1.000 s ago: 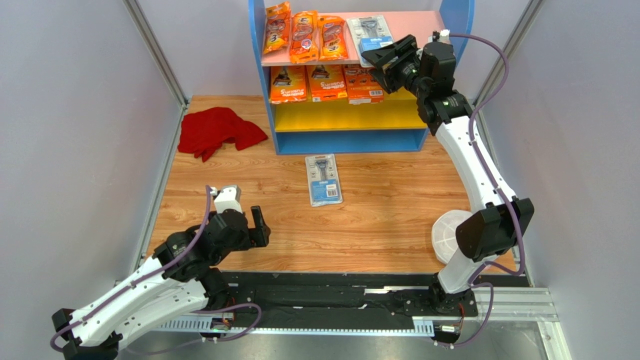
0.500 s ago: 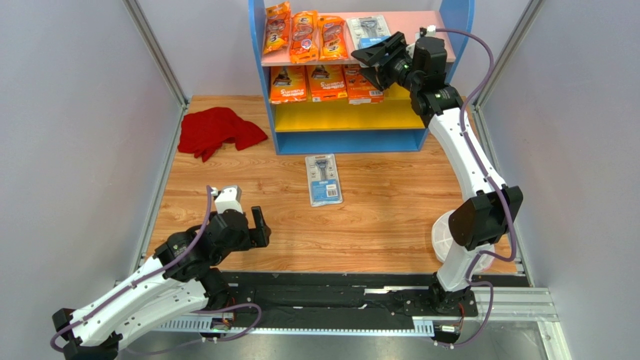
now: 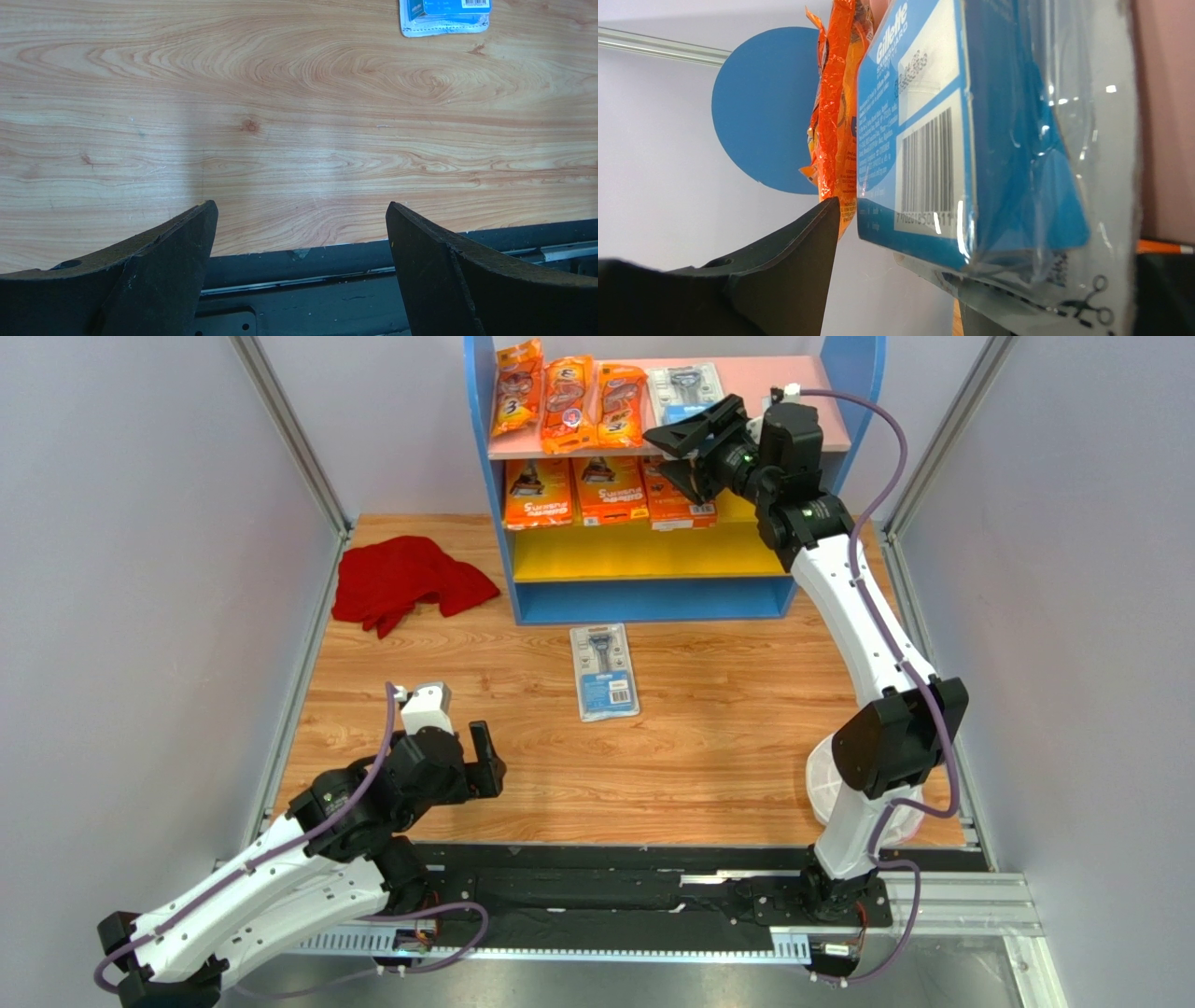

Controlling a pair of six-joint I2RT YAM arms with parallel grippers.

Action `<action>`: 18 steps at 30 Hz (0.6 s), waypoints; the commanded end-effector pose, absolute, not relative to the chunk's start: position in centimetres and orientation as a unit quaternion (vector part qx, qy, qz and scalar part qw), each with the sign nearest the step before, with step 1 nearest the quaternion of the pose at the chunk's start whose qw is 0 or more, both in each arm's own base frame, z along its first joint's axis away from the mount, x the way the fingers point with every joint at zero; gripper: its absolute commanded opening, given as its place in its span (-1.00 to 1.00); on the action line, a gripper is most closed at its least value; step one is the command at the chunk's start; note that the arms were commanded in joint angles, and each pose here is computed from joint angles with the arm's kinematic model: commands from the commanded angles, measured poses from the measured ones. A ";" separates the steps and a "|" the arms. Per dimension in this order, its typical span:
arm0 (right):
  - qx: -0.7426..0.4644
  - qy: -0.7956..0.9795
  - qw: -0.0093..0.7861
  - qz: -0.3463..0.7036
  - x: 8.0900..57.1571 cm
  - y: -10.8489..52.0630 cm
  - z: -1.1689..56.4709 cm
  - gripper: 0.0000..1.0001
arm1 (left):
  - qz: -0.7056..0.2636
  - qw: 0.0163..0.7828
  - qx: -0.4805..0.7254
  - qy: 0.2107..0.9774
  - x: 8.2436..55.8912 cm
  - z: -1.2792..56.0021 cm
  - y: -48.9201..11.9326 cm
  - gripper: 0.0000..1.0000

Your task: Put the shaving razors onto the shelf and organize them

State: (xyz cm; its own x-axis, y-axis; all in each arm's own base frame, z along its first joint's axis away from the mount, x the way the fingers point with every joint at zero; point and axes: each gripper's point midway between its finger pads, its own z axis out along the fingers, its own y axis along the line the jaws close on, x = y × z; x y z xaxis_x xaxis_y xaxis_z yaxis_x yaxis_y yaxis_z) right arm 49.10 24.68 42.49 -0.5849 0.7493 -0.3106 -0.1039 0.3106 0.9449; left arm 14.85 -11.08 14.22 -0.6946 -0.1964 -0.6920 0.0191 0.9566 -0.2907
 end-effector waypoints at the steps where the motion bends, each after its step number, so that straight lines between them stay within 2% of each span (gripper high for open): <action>1: 0.192 0.687 0.424 0.559 48.3 24.9 44.6 0.22 | -0.148 0.392 -0.042 0.907 15.0 14.4 -11.4 0.98; 4: 0.188 0.688 0.431 0.553 47.1 24.4 44.5 0.25 | -0.148 0.392 -0.042 0.907 15.0 14.4 -11.4 0.98; 10: 0.174 0.677 0.454 0.552 45.0 23.5 45.8 0.46 | -0.151 0.390 -0.041 0.908 14.9 14.2 -11.6 0.98; 18: 0.144 0.668 0.474 0.555 40.2 22.3 46.9 0.51 | -0.151 0.389 -0.041 0.908 14.9 14.2 -11.6 0.98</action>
